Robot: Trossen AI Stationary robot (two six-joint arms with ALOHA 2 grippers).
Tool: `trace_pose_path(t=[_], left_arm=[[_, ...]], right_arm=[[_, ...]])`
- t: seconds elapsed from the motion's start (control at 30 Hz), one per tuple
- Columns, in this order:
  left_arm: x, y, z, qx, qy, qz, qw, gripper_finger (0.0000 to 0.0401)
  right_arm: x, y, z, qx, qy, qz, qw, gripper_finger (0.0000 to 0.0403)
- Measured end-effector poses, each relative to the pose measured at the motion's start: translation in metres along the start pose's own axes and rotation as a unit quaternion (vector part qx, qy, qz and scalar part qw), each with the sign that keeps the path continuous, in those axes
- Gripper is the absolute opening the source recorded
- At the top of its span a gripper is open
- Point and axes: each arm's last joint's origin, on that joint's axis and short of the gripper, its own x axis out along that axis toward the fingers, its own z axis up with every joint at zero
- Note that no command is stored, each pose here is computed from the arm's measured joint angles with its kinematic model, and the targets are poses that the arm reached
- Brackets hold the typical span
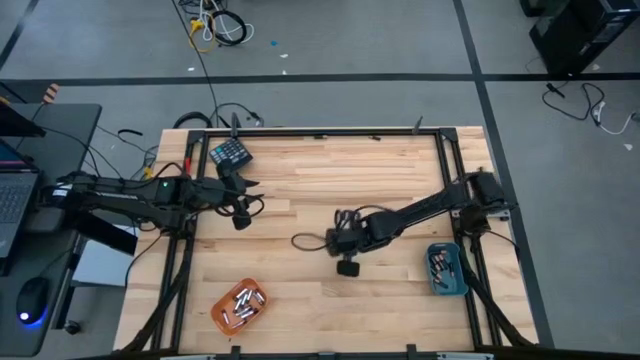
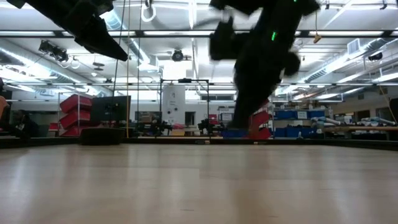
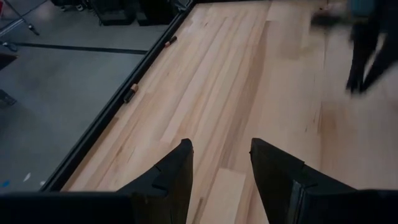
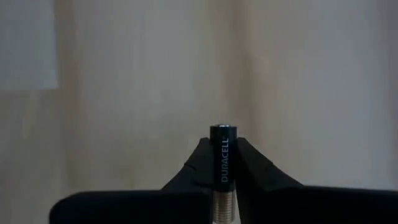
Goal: Sort batteries
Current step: Put the black battery into the blue bin
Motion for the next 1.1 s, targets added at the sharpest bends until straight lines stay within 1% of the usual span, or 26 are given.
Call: trace_pose_path(t=[0.1, 0.17, 0.23, 0.3, 0.4, 0.47, 0.5, 0.6, 0.7, 0.8, 0.9, 0.97, 1.03, 1.1], left_arm=[[0.0, 0.0, 0.0, 0.001, 0.002, 0.0, 1.0, 0.0158], [0.0, 0.0, -0.001, 0.002, 0.003, 0.0, 1.0, 0.0158], [0.0, 0.0, -0.001, 0.002, 0.003, 0.0, 1.0, 0.0158], [0.0, 0.0, -0.001, 0.008, 0.003, 0.0, 1.0, 0.0158], [0.0, 0.0, 0.0, 0.022, 0.002, 0.001, 1.0, 0.0158], [0.0, 0.0, 0.0, 0.027, 0.001, 0.001, 1.0, 0.0158], [0.0, 0.0, 0.0, 0.029, 0.0, 0.0, 1.0, 0.0158], [0.0, 0.0, 0.002, 0.035, -0.009, 0.0, 0.999, 0.0158], [0.0, 0.0, 0.002, 0.044, -0.009, 0.0, 0.999, 0.0158], [0.0, 0.0, 0.001, 0.046, -0.007, 0.0, 0.999, 0.0158], [0.0, 0.0, 0.001, 0.046, -0.006, 0.0, 0.999, 0.0158], [0.0, 0.0, 0.002, 0.046, -0.007, 0.0, 0.999, 0.0158], [0.0, 0.0, 0.002, 0.046, -0.008, 0.0, 0.999, 0.0158], [0.0, 0.0, 0.002, 0.045, -0.01, 0.0, 0.999, 0.0158]], right_arm=[[-0.04, -0.01, -0.008, 0.058, 0.025, -0.014, 0.998, 0.0024], [-0.067, -0.016, -0.021, 0.104, 0.062, -0.031, 0.992, 0.0024], [-0.099, -0.019, -0.038, 0.153, 0.088, -0.063, 0.982, 0.0024], [-0.132, -0.022, -0.057, 0.209, 0.095, -0.097, 0.968, 0.0024], [-0.174, -0.02, -0.085, 0.308, 0.083, -0.119, 0.94, 0.0024], [-0.193, -0.018, -0.102, 0.367, 0.067, -0.124, 0.92, 0.0024], [-0.198, -0.016, -0.111, 0.391, 0.063, -0.124, 0.91, 0.0024], [-0.194, -0.007, -0.137, 0.438, 0.057, -0.123, 0.889, 0.0024], [-0.181, 0.003, -0.163, 0.471, 0.069, -0.123, 0.871, 0.0024], [-0.164, 0.014, -0.185, 0.505, 0.089, -0.11, 0.852, 0.0024], [-0.154, 0.024, -0.199, 0.531, 0.101, -0.097, 0.836, 0.0024], [-0.15, 0.029, -0.207, 0.537, 0.116, -0.108, 0.828, 0.0028], [-0.148, 0.032, -0.21, 0.548, 0.117, -0.112, 0.821, 0.0046], [-0.148, 0.033, -0.211, 0.552, 0.113, -0.11, 0.819, 0.0073]])
